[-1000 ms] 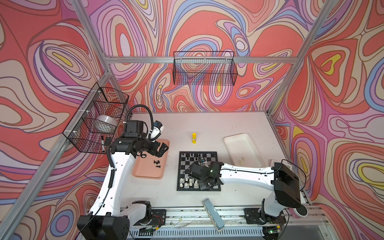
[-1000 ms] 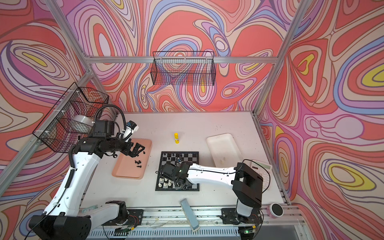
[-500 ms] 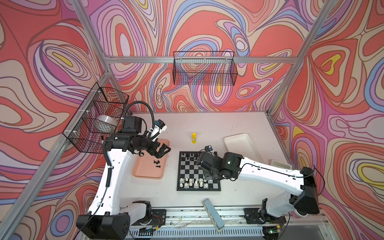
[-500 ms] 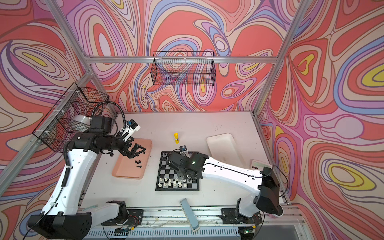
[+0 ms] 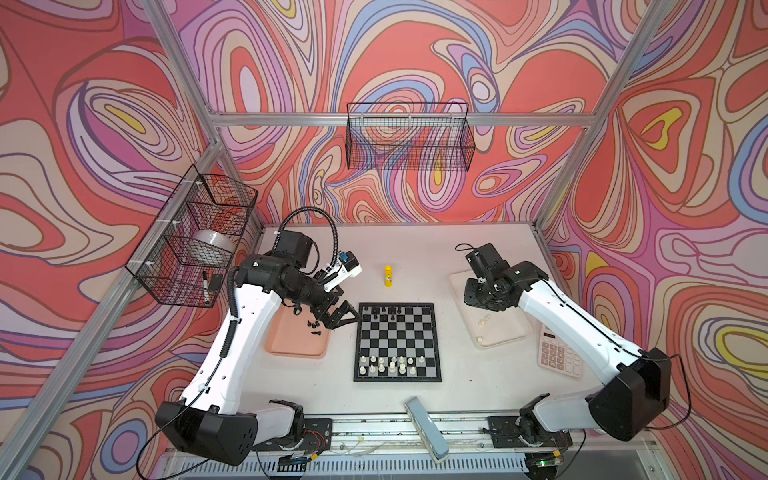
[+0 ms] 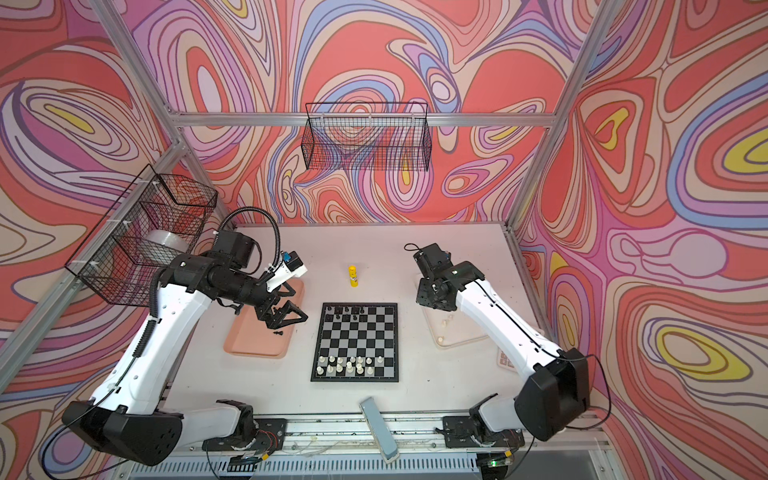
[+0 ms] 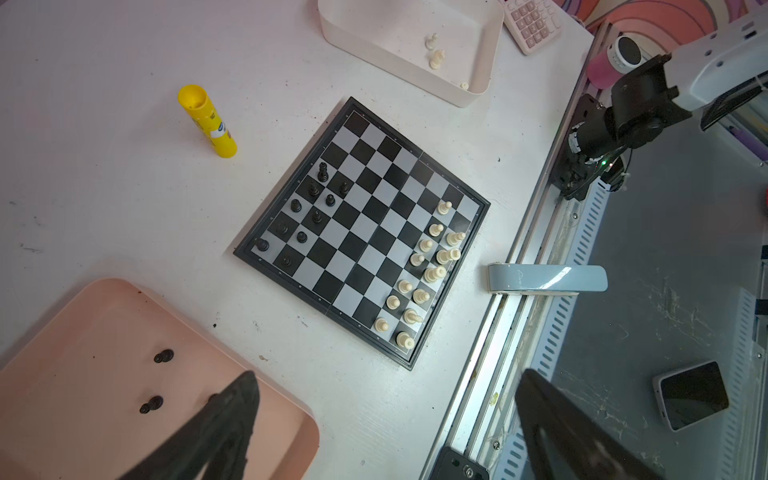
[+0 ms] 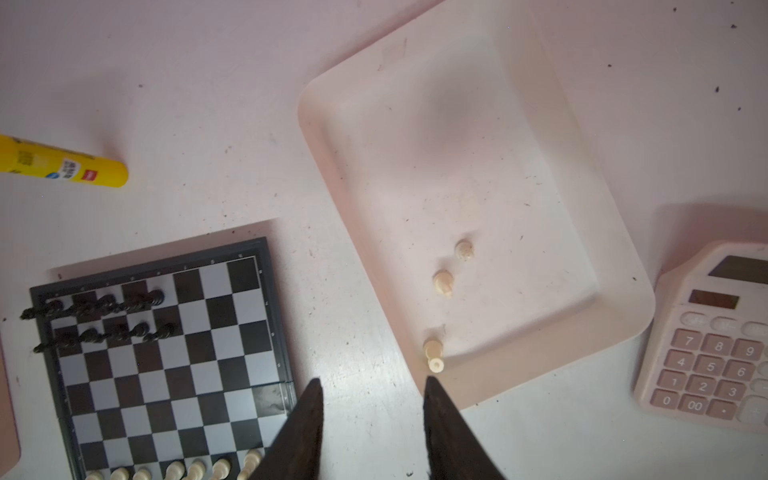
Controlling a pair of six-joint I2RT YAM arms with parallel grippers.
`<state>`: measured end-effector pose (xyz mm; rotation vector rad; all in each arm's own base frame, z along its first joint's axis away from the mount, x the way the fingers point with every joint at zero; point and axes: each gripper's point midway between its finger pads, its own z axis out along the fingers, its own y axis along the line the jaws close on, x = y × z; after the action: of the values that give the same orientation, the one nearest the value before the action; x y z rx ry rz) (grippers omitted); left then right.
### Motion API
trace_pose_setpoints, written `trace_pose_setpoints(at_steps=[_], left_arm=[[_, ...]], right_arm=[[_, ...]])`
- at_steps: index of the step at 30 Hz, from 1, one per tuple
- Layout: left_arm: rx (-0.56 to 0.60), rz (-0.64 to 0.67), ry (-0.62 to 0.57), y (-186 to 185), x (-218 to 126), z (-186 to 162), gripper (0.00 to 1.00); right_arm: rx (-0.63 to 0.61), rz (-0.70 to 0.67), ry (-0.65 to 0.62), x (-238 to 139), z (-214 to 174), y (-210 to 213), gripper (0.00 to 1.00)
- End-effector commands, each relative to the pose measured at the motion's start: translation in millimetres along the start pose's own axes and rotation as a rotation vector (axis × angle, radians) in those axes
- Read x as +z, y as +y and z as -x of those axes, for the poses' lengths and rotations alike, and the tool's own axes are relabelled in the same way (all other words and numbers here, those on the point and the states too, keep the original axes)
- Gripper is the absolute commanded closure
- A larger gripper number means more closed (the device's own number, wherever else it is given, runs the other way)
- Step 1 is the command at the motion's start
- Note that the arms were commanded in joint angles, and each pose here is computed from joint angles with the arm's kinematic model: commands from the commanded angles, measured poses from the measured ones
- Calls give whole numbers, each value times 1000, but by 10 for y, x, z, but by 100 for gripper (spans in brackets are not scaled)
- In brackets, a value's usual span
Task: Set up the chess pieces on the board
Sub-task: 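Move the right gripper back to the white tray while the left reaches toward the board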
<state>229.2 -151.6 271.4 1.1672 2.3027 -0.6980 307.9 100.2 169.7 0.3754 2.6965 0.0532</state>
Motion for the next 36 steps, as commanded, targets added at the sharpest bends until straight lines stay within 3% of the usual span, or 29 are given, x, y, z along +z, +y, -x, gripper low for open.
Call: trace_pose_setpoints(at_steps=[1, 7, 12, 25, 36], left_arm=[[6, -17, 13, -29, 36, 33, 3], [8, -23, 23, -43, 66, 31, 3], [-10, -10, 13, -17, 92, 19, 3], [-33, -6, 22, -15, 122, -40, 3], [-35, 14, 34, 5, 105, -64, 3]], right_arm=[[32, -3, 42, 256, 69, -202, 62], [36, -68, 112, 589, 70, -405, 69], [30, -38, 175, 813, -114, -369, 76], [4, -115, 229, 1077, -410, -576, 74], [-26, -131, 223, 1196, -421, -604, 75]])
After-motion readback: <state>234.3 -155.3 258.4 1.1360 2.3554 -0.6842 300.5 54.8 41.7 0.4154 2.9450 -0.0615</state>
